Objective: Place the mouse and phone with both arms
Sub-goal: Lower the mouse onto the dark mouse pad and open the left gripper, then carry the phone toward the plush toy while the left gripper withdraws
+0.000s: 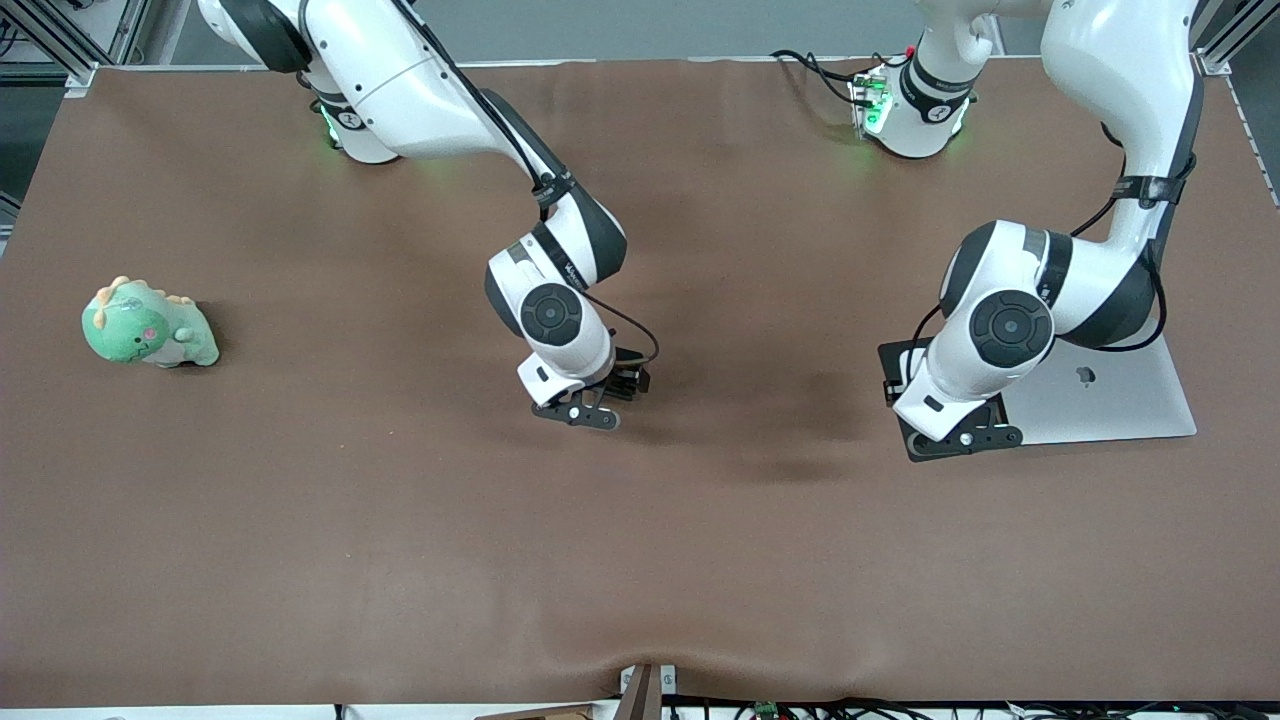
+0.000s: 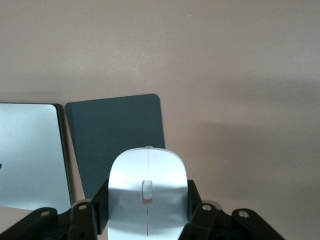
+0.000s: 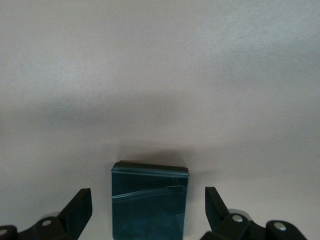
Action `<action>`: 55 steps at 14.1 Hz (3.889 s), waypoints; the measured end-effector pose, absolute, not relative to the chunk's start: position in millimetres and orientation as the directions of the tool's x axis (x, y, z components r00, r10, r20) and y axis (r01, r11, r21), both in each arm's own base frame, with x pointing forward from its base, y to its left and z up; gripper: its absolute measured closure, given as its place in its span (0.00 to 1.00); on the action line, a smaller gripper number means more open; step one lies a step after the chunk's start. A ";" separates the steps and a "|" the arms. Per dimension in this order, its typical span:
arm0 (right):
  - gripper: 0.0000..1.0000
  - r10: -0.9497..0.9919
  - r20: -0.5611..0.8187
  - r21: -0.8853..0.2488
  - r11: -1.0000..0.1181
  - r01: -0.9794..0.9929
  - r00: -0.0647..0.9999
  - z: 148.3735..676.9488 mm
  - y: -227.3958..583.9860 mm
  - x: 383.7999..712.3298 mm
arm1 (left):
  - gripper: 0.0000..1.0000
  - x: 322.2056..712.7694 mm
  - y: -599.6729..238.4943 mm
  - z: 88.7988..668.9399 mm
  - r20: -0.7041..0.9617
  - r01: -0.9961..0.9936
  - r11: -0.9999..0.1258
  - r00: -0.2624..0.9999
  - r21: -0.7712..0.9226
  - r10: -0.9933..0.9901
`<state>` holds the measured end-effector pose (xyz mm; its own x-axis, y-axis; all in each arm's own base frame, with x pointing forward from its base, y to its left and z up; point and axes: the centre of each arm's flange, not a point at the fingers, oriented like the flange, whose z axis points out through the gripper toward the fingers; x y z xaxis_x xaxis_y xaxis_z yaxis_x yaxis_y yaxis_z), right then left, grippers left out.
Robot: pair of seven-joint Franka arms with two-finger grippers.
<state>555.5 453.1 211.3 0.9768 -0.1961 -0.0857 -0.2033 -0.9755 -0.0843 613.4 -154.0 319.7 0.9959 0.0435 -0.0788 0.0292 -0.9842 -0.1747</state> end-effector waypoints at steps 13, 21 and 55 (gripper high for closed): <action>0.00 -0.274 -0.060 -0.050 -0.960 -0.277 0.960 186.1 451.9 554.9 | 0.40 593.5 -59.6 216.7 -0.017 0.069 -0.990 0.997 -0.124 0.072; 0.00 -0.283 -0.053 -0.051 -0.957 -0.286 0.958 180.1 458.8 549.5 | 0.40 587.4 -57.8 189.5 -0.001 0.071 -0.993 0.997 -0.089 0.072; 0.20 -0.359 -0.003 -0.026 -0.933 -0.359 0.933 268.8 346.4 608.4 | 0.00 648.1 -64.6 486.8 0.001 0.209 -0.966 0.977 -0.150 0.211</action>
<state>608.4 346.4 268.8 0.9332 -0.3594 -0.0033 -0.3593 -0.9329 -0.0258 648.1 -64.6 486.8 0.9774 0.2113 0.0009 0.2091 -0.9663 -0.1501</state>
